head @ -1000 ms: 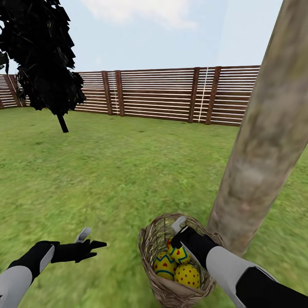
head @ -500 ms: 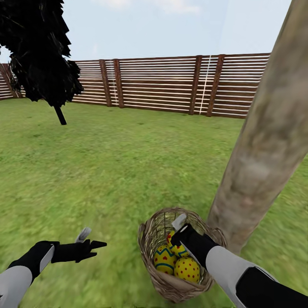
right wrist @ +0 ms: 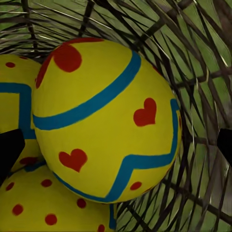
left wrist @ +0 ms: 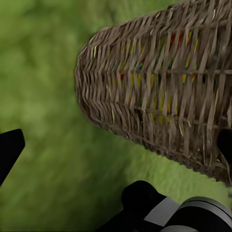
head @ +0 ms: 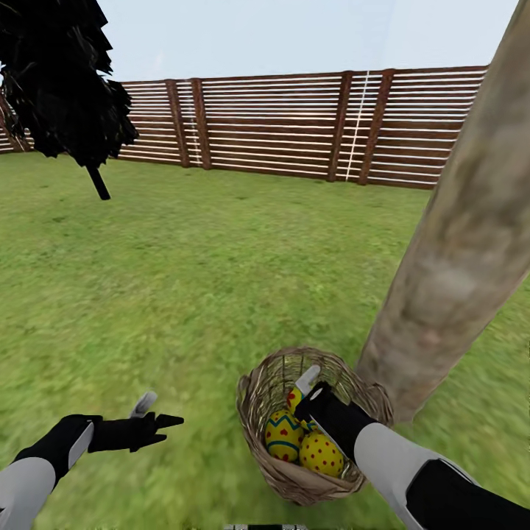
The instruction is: Take the three Easter eggs out of the wicker basket on the lawn in the garden, then place them on the lawn next to a single tree (choose any tree) so that all three eggs are next to the same tree and none are left in the basket.
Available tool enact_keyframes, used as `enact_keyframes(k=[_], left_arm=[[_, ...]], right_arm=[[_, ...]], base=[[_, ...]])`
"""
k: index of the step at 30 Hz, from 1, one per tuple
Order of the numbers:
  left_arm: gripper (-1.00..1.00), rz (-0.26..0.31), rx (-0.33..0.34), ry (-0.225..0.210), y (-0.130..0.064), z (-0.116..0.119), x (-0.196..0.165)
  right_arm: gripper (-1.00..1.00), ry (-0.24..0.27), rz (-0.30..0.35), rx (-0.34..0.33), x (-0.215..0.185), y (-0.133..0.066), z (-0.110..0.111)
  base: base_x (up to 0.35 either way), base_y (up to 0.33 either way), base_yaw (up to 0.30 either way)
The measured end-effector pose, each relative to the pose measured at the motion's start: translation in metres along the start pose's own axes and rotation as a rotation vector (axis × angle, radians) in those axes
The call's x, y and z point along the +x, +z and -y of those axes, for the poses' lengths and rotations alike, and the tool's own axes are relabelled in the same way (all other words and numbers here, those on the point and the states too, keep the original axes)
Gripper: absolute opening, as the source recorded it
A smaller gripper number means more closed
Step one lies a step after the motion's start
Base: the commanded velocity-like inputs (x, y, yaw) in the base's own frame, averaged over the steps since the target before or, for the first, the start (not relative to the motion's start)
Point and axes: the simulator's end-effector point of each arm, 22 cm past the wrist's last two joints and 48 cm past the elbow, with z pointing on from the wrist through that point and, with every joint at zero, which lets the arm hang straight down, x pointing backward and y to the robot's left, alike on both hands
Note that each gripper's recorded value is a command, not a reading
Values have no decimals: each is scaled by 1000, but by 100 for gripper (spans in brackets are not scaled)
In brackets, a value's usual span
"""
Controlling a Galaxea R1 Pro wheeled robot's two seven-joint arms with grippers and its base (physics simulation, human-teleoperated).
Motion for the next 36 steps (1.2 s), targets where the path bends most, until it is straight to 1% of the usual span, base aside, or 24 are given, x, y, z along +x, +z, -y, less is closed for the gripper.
enact_keyframes(k=[3, 4, 7, 8, 14, 18, 20, 24, 28, 31, 36], left_arm=[[100, -8, -3, -9, 3, -5, 3], [100, -10, -4, -12, 4, -7, 4], [100, -10, -2, -13, 4, -6, 4], [100, -12, -4, -16, 5, -8, 5], [100, -27, -10, -34, 11, -18, 10], [100, -37, -15, -46, 15, -24, 14], [100, -37, -14, -46, 16, -24, 14], [100, -47, -20, -58, 19, -31, 18], [100, -47, -19, -58, 20, -30, 18], [100, -55, -22, -67, 23, -35, 21], [100, -57, -23, -70, 24, -37, 23]], right_arm=[[100, -7, -2, 3, 3, 5, -2], [100, -17, 0, 13, 3, 7, 0], [100, -61, 21, 81, -4, 5, 12], [100, -64, 19, 84, -3, 7, 12], [100, -69, 9, 77, 4, 17, 6], [100, -67, 27, 66, 2, 22, 1], [100, -66, 49, 64, -4, 22, 0], [100, -66, 41, 52, 2, 29, -5], [100, -67, 41, 51, 2, 29, -6], [100, -67, 30, 43, 8, 34, -10], [100, -64, 24, 40, 10, 35, -11]], base=[[0, 0, 0], [0, 0, 0], [0, 0, 0], [0, 0, 0], [0, 0, 0], [0, 0, 0], [0, 0, 0], [0, 0, 0], [0, 0, 0], [0, 0, 0], [0, 0, 0]])
